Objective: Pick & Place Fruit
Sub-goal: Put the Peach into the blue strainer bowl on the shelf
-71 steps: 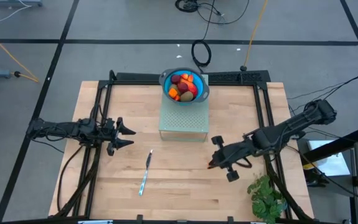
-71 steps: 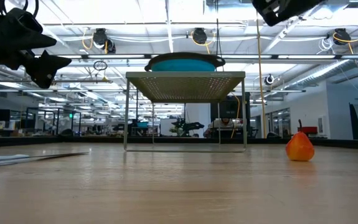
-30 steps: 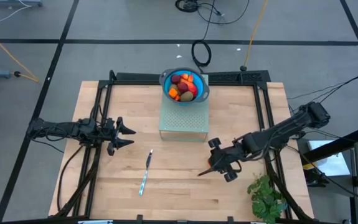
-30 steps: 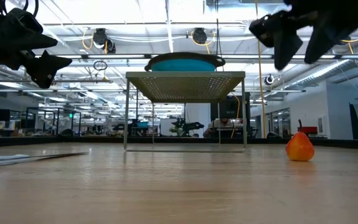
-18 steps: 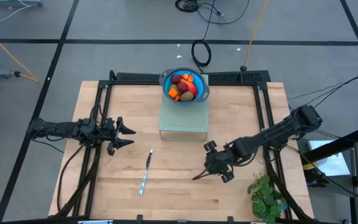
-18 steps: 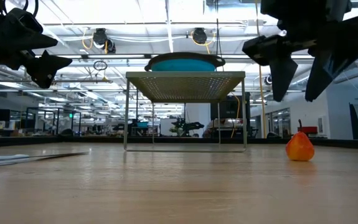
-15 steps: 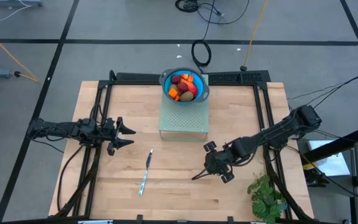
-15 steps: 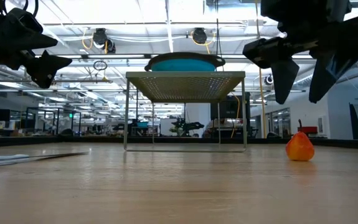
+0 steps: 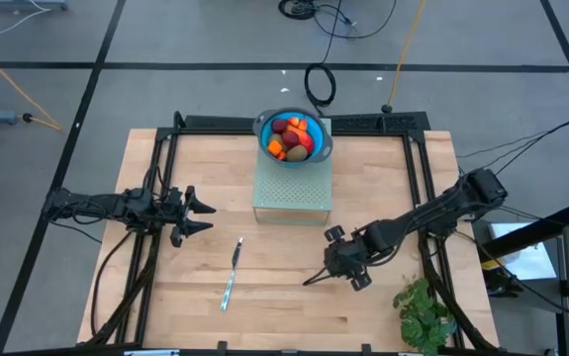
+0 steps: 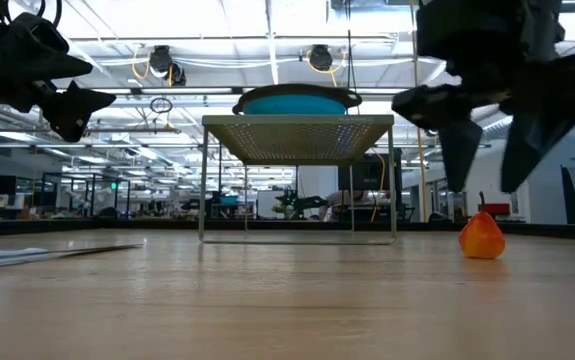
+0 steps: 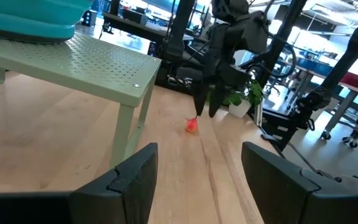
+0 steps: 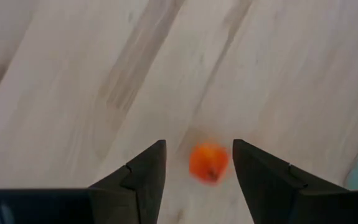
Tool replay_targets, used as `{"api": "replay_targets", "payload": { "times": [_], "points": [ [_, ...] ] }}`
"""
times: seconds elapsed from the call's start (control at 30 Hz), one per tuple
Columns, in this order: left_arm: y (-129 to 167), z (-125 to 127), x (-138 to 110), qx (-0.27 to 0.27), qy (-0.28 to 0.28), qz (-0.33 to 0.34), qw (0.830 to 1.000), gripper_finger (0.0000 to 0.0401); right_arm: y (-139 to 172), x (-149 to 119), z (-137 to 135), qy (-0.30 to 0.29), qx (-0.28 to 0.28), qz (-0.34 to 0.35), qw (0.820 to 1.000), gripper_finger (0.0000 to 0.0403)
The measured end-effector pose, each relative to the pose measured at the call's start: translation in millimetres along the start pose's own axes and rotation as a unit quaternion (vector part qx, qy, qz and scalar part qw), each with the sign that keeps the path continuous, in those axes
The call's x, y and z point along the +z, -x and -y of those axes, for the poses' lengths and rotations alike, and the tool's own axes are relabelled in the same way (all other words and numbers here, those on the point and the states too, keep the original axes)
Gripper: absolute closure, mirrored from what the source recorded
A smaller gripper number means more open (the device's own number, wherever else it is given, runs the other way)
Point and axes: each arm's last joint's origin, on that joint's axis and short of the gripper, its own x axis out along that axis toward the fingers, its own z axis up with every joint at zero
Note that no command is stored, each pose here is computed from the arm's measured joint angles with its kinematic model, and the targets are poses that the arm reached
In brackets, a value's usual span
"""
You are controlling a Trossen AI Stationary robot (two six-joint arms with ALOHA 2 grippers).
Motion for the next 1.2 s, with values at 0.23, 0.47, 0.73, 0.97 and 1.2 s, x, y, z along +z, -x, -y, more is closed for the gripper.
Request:
{"api": "replay_targets", "payload": {
  "times": [0.23,0.47,0.73,0.97,1.2],
  "points": [
    [0.0,0.0,0.0,0.0,0.002,0.0,1.0,0.0169,-11.0,-5.4,0.2,0.008,-0.013,0.012,1.0,0.0222],
    [0.0,0.0,0.0,0.0,0.0,0.0,1.0,0.0169,-15.8,-10.4,2.0,0.006,-0.019,0.014,1.0,0.0222],
    [0.0,0.0,0.0,0.0,0.0,0.0,1.0,0.0169,-26.0,-21.1,6.9,0.0,-0.023,0.019,1.0,0.0222],
    [0.0,0.0,0.0,0.0,-0.001,0.0,1.0,0.0169,-32.7,-27.4,13.0,-0.011,-0.028,0.034,0.999,0.0222],
    [0.0,0.0,0.0,0.0,-0.003,0.0,1.0,0.0169,-39.9,-38.7,12.2,-0.012,-0.025,0.025,0.999,0.0222]
  ]
}}
